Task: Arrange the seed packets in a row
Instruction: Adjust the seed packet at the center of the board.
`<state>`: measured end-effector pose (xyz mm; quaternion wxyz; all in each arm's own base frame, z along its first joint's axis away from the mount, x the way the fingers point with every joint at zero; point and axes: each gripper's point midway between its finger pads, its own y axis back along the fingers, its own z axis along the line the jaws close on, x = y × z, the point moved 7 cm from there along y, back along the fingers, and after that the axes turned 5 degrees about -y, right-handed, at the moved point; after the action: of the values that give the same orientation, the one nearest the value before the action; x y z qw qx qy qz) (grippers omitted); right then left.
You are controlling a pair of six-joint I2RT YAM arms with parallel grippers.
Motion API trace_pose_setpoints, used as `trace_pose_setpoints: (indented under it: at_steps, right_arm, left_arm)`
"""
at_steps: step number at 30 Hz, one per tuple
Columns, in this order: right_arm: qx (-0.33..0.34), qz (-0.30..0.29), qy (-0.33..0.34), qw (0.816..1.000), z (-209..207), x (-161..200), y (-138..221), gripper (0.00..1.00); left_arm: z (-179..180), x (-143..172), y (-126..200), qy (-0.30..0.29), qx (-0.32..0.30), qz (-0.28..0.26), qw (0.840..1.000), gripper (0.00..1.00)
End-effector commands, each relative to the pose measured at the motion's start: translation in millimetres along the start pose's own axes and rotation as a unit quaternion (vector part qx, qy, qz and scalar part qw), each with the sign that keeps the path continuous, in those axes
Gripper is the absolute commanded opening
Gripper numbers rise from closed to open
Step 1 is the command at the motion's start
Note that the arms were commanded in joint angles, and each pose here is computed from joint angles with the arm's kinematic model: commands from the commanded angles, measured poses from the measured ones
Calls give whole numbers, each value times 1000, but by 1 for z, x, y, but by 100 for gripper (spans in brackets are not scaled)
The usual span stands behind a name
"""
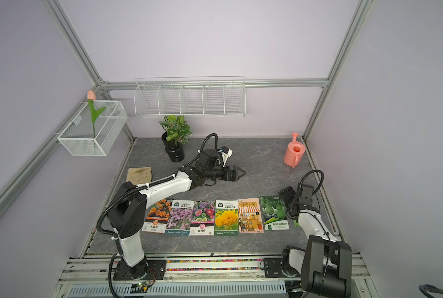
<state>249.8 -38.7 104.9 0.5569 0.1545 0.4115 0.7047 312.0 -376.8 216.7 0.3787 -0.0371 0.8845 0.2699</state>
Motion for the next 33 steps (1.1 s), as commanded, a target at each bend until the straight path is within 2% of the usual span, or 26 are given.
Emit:
trace_pose_setpoints:
  at_steps: [1,8,13,22,26,33]
  right_arm:
    - [-8,-23,1,1000,13,-9,7,89]
    - [18,-118,49,992,28,-38,53,89]
    - [72,-146,44,986,12,-67,54,89]
    - [93,-125,-27,987,-24,-99,29,89]
    - [96,-126,-25,987,-32,-101,24,89]
    - [113,-92,-53,988,-54,-91,7,89]
  left_arm:
    - [8,4,-7,3,0,6,1000,99]
    - [6,3,-5,0,3,4,1000,99]
    - [5,3,-4,-2,11,5,1000,99]
    - [0,1,0,-7,19,2,1000,99]
    - [1,3,-2,-4,21,5,1000,99]
    - [-1,1,2,-6,19,4,1000,99]
